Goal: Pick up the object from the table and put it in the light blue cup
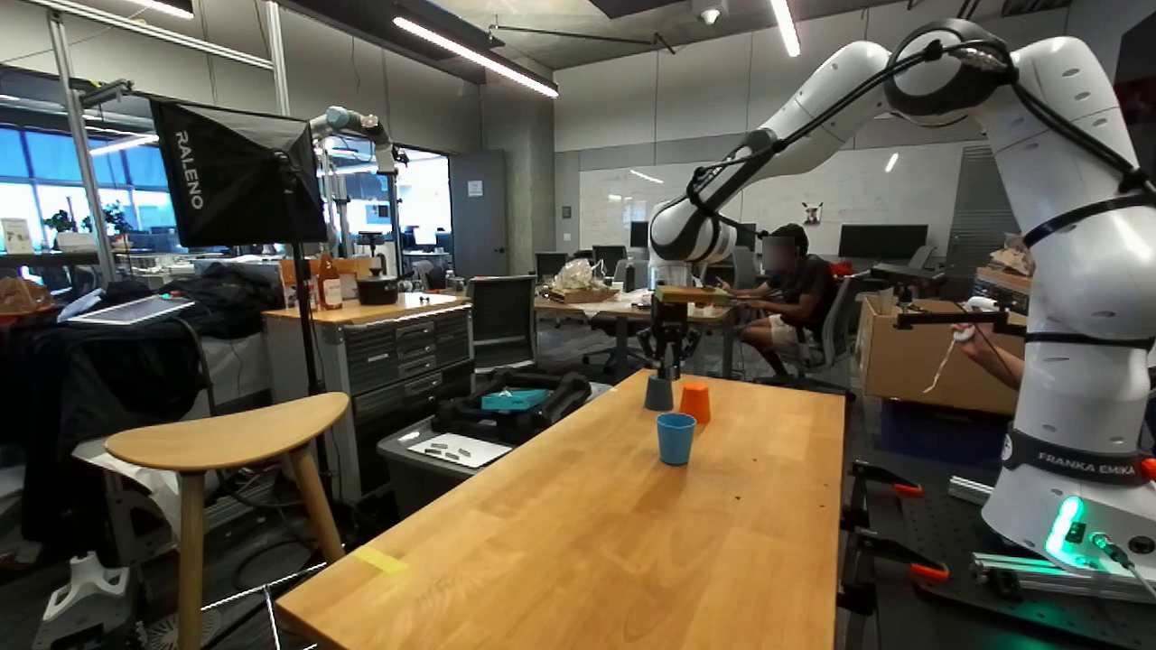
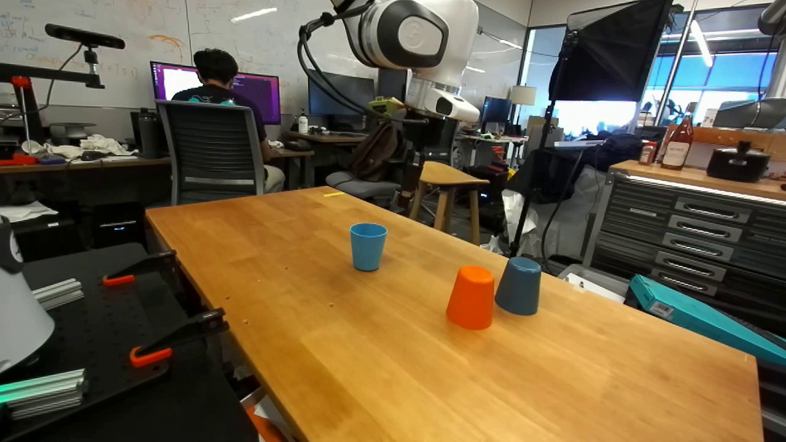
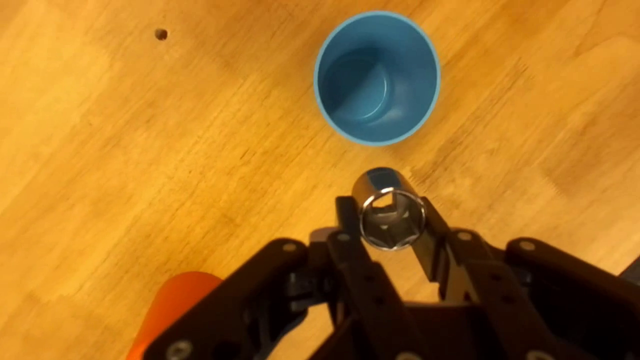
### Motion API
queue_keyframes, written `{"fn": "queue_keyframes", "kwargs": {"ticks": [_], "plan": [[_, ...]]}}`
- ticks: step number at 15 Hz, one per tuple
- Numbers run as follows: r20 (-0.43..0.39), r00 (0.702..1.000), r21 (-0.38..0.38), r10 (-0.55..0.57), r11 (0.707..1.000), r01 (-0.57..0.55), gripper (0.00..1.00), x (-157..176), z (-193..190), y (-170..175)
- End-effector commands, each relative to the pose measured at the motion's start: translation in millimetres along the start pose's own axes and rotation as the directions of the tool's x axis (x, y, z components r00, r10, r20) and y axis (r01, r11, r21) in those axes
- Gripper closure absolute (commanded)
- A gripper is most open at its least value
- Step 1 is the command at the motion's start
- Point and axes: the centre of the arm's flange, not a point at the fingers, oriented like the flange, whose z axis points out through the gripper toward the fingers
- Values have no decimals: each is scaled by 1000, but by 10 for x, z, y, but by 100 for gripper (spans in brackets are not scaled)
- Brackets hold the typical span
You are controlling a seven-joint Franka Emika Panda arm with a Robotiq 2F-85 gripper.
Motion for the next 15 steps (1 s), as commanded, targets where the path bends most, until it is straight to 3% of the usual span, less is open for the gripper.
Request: {"fn": "queue_keyframes", "kwargs": {"ticks": [1,9,15], "plan": [[38,999,13,-35,999,35,92,-212,47,-54],[102,994,-45,-42,998,47,92,-353,554,-125],[113,993,-64,-31,997,39,92,-240,790,-108]]}}
